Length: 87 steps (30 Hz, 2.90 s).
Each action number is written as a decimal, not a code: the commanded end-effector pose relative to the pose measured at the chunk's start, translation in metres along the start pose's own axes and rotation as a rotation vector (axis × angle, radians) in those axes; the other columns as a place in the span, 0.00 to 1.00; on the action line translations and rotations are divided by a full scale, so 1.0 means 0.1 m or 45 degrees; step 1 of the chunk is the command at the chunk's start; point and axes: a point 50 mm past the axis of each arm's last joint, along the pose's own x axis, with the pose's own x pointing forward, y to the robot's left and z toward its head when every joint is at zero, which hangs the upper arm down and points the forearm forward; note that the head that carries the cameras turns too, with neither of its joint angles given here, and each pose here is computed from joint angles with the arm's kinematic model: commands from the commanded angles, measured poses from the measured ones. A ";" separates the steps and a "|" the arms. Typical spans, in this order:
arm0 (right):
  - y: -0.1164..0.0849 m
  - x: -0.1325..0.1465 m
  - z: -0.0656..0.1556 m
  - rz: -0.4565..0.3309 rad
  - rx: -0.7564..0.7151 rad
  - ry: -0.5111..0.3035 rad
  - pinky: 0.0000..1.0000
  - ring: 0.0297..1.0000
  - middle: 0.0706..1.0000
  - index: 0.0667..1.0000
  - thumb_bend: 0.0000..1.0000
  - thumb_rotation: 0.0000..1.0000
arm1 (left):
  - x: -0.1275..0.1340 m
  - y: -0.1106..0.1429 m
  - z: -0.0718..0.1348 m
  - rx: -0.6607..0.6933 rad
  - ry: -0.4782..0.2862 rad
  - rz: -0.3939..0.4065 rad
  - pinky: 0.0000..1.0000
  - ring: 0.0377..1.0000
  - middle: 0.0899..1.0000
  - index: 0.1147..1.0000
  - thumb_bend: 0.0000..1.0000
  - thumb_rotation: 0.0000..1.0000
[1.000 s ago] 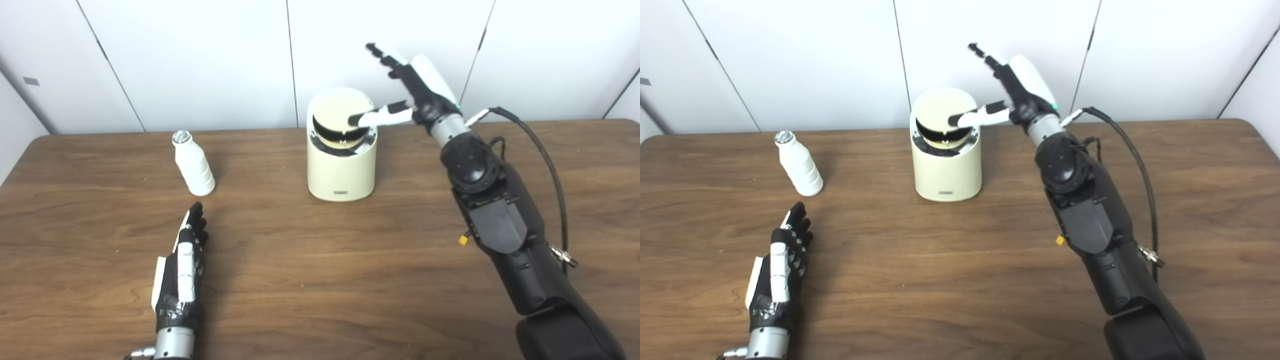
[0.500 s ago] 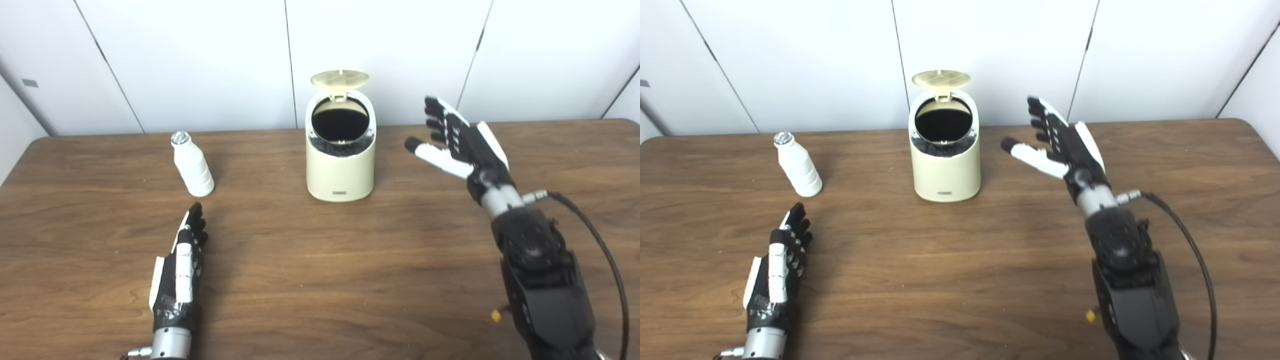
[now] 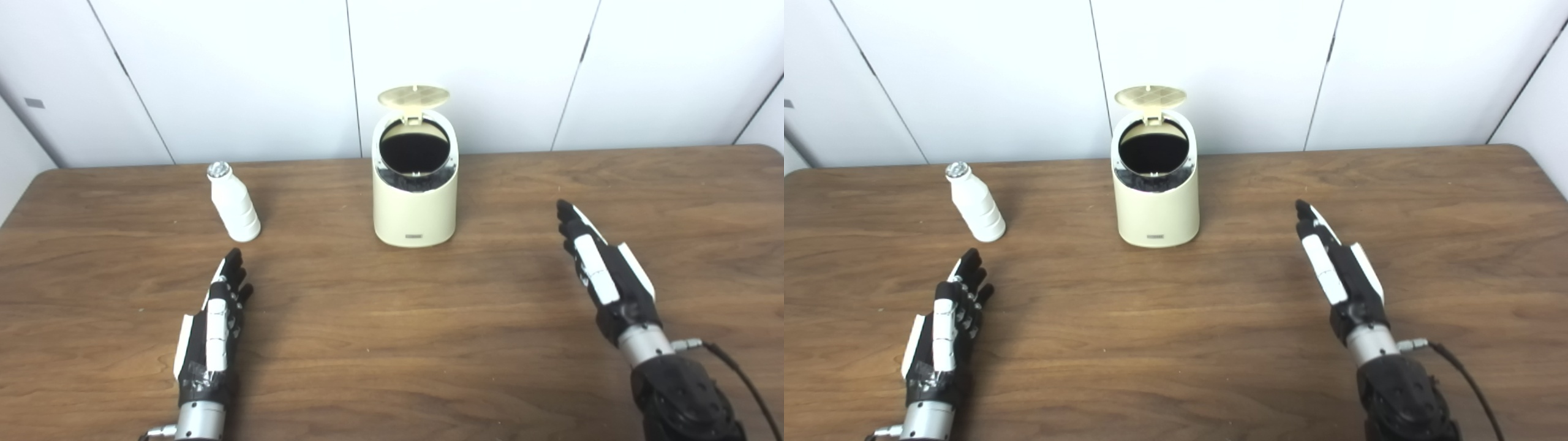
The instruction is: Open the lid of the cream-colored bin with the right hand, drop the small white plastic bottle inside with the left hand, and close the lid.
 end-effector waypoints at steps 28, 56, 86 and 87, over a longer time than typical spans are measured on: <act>-0.17 -0.16 -0.29 -0.030 0.214 -0.169 1.00 1.00 1.00 0.99 0.55 1.00 | 0.00 -0.17 -0.04 0.050 -0.023 -0.017 1.00 1.00 0.99 0.97 0.62 0.97; -0.14 -0.16 -0.18 -0.034 0.215 -0.121 1.00 1.00 0.99 0.99 0.51 1.00 | 0.34 0.09 0.86 0.615 -0.252 0.194 0.77 0.85 0.89 0.91 0.86 0.45; -0.11 -0.17 -0.19 -0.044 0.205 -0.099 1.00 1.00 0.97 0.98 0.53 1.00 | 1.62 0.35 0.91 1.400 -0.009 0.269 0.71 0.84 0.87 0.88 1.00 0.44; -0.10 -0.16 -0.19 -0.045 0.206 -0.098 1.00 1.00 0.97 0.98 0.52 1.00 | 1.67 0.34 0.90 1.400 -0.002 0.254 0.72 0.84 0.87 0.88 1.00 0.45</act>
